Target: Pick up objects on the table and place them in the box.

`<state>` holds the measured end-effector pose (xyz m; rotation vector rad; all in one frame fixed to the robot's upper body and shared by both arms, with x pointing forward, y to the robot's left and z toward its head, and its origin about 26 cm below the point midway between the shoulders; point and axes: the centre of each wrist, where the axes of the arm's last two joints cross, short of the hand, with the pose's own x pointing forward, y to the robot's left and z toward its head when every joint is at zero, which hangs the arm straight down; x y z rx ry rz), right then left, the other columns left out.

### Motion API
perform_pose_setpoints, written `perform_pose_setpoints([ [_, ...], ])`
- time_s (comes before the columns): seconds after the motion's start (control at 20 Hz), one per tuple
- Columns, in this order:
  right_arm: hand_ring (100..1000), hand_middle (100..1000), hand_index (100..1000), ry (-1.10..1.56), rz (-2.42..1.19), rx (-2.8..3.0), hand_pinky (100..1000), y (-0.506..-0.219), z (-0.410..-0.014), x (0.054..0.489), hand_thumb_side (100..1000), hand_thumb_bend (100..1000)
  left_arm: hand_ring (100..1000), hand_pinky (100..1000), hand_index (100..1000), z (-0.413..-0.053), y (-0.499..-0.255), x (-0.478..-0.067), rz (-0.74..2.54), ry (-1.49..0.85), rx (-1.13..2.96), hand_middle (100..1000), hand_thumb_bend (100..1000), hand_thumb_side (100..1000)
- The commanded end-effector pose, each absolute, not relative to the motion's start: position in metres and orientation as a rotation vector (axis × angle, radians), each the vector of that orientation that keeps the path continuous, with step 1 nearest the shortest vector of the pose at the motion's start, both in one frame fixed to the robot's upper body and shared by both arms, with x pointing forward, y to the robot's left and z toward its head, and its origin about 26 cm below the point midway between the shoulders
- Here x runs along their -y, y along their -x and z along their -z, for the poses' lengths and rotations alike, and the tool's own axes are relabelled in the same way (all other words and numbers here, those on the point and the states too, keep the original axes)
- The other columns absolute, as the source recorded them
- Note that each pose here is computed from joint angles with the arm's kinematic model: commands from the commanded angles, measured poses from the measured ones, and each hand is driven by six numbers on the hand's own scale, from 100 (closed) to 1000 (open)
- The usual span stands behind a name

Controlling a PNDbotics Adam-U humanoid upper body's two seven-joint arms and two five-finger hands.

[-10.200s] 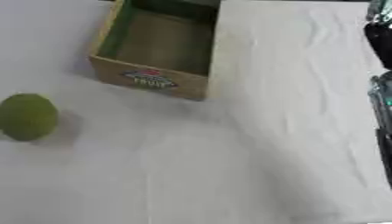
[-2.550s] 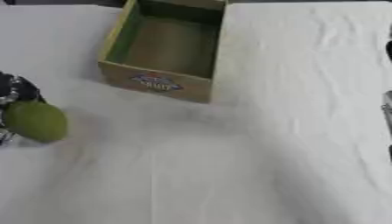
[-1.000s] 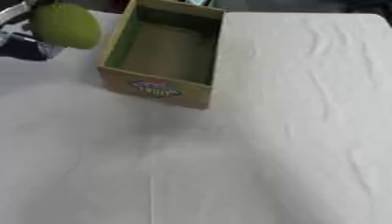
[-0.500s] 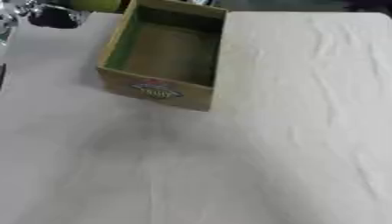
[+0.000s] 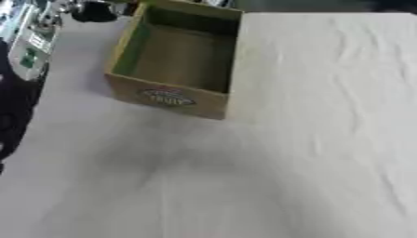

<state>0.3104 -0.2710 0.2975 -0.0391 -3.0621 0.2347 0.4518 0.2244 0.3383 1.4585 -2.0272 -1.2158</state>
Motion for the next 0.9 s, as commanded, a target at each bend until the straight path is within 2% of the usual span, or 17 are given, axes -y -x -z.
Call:
perform_pose_setpoints([
  [0.05, 729, 509, 757, -0.006, -0.271, 3.086, 804, -0.307, -0.306, 0.267, 470, 100, 484, 449, 587, -0.352, -0.453, -0.223, 1.188, -1.491, 2.106, 379, 100, 148],
  [0.25, 732, 508, 758, -0.044, -0.293, 3.084, 806, -0.308, -0.308, 0.260, 470, 100, 487, 456, 591, -0.343, -0.460, -0.218, 1.255, -1.466, 2.137, 384, 100, 139],
  [0.35, 735, 508, 759, -0.063, -0.300, 3.083, 809, -0.308, -0.309, 0.258, 470, 100, 489, 465, 593, -0.337, -0.463, -0.219, 1.302, -1.462, 2.114, 388, 100, 100],
  [0.9, 736, 506, 759, -0.090, -0.294, 3.076, 813, -0.308, -0.310, 0.256, 470, 100, 524, 526, 642, -0.314, -0.474, -0.216, 1.469, -1.503, 2.014, 426, 100, 100],
])
